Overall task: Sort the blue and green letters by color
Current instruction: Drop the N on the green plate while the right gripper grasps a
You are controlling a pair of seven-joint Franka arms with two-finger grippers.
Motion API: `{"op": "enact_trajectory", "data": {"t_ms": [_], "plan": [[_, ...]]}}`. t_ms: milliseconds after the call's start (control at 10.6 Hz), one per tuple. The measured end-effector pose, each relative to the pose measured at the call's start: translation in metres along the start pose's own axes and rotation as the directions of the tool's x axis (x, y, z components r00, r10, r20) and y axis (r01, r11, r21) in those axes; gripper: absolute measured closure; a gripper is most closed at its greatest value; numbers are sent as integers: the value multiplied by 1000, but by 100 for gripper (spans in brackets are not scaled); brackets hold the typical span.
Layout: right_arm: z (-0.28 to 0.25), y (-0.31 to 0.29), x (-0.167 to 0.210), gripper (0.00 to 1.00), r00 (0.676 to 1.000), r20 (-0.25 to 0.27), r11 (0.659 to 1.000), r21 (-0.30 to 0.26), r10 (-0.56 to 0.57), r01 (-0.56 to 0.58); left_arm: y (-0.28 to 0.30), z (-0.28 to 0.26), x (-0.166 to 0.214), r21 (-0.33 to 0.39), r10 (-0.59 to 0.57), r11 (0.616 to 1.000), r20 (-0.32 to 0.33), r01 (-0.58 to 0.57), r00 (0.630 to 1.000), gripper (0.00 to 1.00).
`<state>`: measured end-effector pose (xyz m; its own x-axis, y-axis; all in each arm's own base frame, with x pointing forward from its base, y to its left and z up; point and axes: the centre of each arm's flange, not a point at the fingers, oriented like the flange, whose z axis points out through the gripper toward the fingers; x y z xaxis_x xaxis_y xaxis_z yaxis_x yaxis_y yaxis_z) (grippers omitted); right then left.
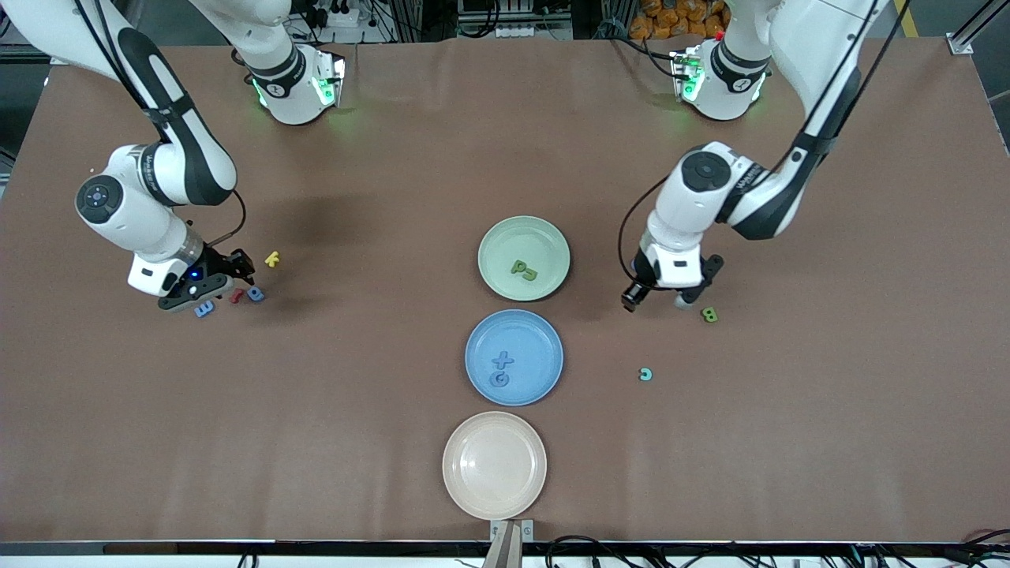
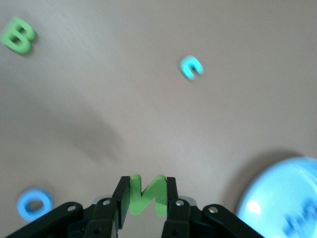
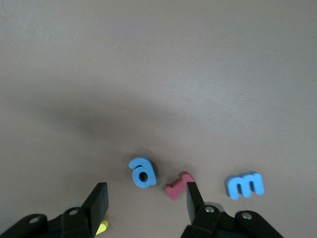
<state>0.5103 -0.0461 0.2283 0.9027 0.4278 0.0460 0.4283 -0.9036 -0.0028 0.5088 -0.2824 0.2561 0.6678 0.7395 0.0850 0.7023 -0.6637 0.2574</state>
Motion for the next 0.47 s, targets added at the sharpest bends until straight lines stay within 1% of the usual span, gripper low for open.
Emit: {"op": "enact_trajectory", "data": {"t_ms": [95,189,378,473], "plan": [[12,-4,0,29,1000,4,1000,16,-24,24,11,-10,-23,-21,33,999,2,-33,999,67],[22,-9,0,33,998,12,998,34,-55,55,20,-20,-45,-43,56,998,5,-56,998,67],[37,-13,-1,36,991,9,990,55,-131,131,36,-35,-97,-80,123,989,21,-121,992,67],[42,-13,-2,41,988,6,986,60,-156,155,41,-41,-122,-95,145,985,30,-141,989,67]]}}
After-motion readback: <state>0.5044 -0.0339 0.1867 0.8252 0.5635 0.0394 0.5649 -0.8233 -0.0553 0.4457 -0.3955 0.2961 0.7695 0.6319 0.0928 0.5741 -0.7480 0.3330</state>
